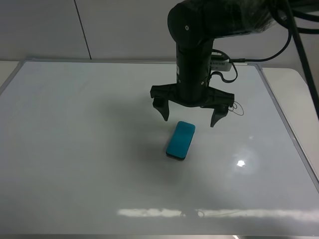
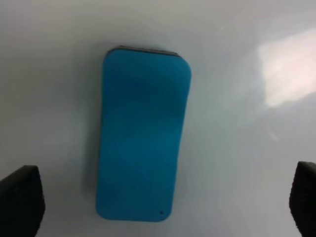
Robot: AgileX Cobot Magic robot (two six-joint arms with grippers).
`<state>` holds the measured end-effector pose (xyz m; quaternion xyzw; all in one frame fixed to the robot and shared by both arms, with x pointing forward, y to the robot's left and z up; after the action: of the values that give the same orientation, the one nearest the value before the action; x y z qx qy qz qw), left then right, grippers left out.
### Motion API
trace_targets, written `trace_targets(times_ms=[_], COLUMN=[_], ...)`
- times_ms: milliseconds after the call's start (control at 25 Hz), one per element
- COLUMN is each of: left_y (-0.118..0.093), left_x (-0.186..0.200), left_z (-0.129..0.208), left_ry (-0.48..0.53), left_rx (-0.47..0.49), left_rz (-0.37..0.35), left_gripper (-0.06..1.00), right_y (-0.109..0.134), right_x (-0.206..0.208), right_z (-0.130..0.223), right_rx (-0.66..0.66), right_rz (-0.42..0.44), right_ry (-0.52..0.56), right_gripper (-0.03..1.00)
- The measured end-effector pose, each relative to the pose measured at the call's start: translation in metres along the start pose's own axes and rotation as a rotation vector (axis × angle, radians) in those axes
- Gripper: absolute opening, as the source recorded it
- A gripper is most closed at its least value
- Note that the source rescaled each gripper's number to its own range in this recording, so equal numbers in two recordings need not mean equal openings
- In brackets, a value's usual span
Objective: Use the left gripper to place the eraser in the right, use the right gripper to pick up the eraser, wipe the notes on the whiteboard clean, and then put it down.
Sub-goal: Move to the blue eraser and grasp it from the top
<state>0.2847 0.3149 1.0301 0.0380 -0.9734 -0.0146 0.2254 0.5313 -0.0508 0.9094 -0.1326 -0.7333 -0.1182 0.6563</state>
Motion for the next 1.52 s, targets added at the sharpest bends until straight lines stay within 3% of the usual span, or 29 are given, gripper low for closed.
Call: trace_targets(times_ms=[320, 840, 1240, 1520], left_y=[0.0, 0.0, 0.0, 0.0], left_x=[0.0, 0.0, 0.0, 0.0], left_z=[0.0, 0.0, 0.0, 0.0], left_ry=[0.0, 0.0, 0.0, 0.0], left_rx=[0.0, 0.0, 0.0, 0.0], left_rz=[0.0, 0.001, 0.001, 0.0], left_gripper=[1.0, 1.0, 1.0, 1.0], right_y=[0.018, 0.008, 0.019, 0.015], right_x=[0.002, -0.029, -0.027, -0.028], right_z=[0.004, 0.029, 0.039, 0.034], right_rx=[-0.065, -0.043, -0.008, -0.009], right_rz=[-0.092, -0.001, -0.043, -0.019], right_ry=[-0.029, -0.016, -0.027, -0.057], right_gripper=[1.0, 1.0, 1.0, 1.0])
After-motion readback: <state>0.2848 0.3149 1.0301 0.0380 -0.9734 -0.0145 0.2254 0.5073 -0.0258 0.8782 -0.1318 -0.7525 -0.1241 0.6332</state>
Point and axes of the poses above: a point on each arm's last joint axis where the gripper is mounted, x pointing back along that axis away from the gripper, y along the wrist's bending axis when the last joint is at zero, z = x × y, the point moved 6 cm from there along -x, pointing out along that axis toward the gripper, and after that the axes turned 9 degrees about -x, right-handed, at the moved point
